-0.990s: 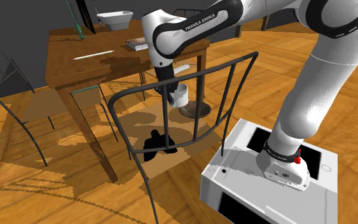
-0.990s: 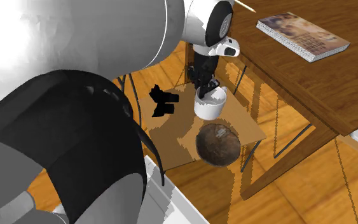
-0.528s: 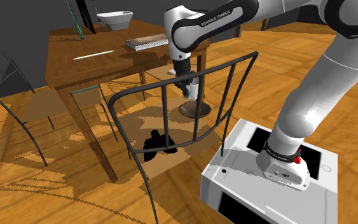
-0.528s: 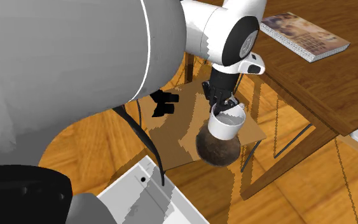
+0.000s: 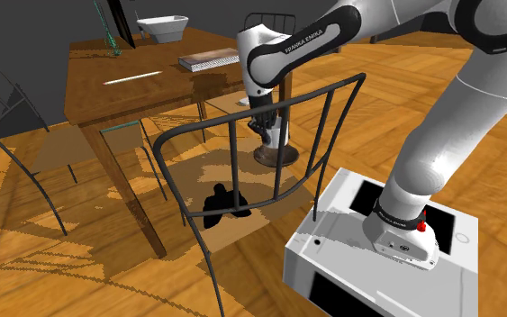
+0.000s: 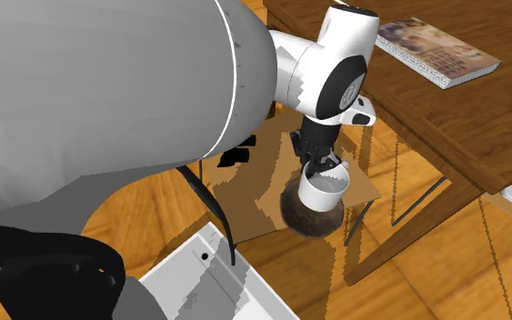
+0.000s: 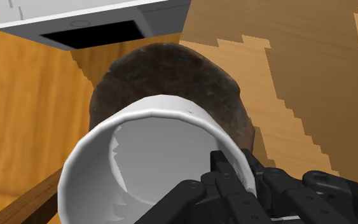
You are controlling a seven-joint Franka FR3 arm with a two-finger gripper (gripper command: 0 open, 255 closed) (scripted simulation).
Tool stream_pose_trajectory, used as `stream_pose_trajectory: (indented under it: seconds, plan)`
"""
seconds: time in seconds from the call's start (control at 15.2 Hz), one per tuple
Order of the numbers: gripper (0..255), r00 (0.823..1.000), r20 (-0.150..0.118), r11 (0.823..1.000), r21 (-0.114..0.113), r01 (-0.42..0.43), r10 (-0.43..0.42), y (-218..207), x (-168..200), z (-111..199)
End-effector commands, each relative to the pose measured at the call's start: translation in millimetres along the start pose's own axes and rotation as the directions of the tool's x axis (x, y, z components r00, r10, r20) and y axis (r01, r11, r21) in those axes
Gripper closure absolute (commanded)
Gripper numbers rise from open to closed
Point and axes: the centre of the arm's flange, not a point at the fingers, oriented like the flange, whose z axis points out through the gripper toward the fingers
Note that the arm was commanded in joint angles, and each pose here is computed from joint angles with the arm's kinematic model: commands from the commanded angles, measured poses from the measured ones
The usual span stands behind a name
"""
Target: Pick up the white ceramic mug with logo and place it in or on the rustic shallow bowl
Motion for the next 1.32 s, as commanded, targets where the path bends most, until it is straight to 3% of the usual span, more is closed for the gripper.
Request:
stream_pose_trajectory:
  seconds: [0.0, 0.4, 0.92, 0.99, 1.25]
  plan:
    - [255, 1.0, -0.001, 1.0, 0.0, 0.0, 0.0, 0.1, 1.0, 10.0]
    - [255, 1.0, -0.001, 1.0, 0.0, 0.0, 0.0, -1.8, 4.4, 42.2]
    - [255, 1.0, -0.001, 1.0, 0.0, 0.0, 0.0, -1.8, 4.4, 42.2]
    - [0, 1.0, -0.001, 1.0, 0.0, 0.0, 0.0, -1.8, 4.4, 42.2]
    - [0, 1.0, -0.001, 1.0, 0.0, 0.0, 0.0, -1.8, 4.4, 42.2]
